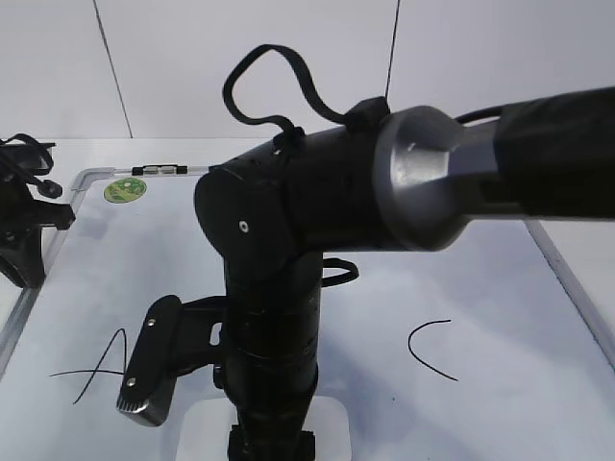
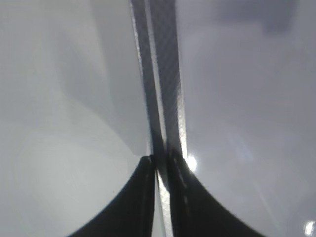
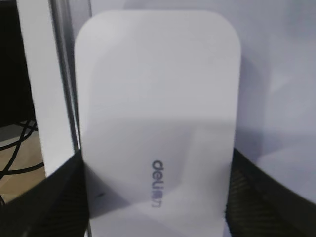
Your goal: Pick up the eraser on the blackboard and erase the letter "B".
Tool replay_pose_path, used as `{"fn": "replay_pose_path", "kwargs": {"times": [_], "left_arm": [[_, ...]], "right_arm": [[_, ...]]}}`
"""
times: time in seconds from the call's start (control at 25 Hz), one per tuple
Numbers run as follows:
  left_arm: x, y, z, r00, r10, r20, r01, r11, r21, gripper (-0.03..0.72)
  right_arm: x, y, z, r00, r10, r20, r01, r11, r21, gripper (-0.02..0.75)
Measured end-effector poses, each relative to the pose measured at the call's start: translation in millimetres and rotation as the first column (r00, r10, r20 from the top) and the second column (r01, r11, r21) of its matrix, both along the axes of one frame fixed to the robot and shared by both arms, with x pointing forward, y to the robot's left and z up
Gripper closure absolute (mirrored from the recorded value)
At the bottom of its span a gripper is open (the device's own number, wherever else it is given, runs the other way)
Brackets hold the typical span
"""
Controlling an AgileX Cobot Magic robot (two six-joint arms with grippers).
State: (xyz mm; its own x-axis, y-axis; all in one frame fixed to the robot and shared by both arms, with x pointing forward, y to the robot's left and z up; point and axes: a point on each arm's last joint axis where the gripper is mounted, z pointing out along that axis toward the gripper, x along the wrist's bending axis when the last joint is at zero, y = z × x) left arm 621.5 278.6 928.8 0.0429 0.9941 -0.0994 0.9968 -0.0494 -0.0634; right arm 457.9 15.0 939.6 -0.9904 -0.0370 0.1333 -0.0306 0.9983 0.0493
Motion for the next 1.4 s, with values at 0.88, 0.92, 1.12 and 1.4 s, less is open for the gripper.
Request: {"fn": "replay_pose_path", "kwargs": {"times": [0.88,0.92,1.12,1.4], "left_arm": [[0.4,-0.2,-0.6,1.000,0.002,0.002,-0.002,1.000,-0.002,0.638],[0.5,-0.2,-0.6,1.000,0.002,0.003,-0.002,1.000,-0.002,0.638],[0.6,-0.4,-0.6,1.000,0.003,0.004,-0.003,1.000,-0.004,0.637],[0.7,-0.5,-0.6,1.000,0.004,0.006,-0.004,1.000,-0.006,0.636]], "right_arm": [[-11.4,-17.7,0.3,0.995,-0.028,0.092,0.029,1.000,-0.003,0.175],[-12.5,-22.1,-0.7,0.995,-0.034,0.095,0.035,0.999,-0.006,0.175],[-10.1,-46.5,-2.9,0.992,-0.086,0.089,0.088,0.996,-0.018,0.175],[1.8,-94.4,1.4,0.975,-0.205,0.084,0.209,0.977,-0.035,0.175]]}}
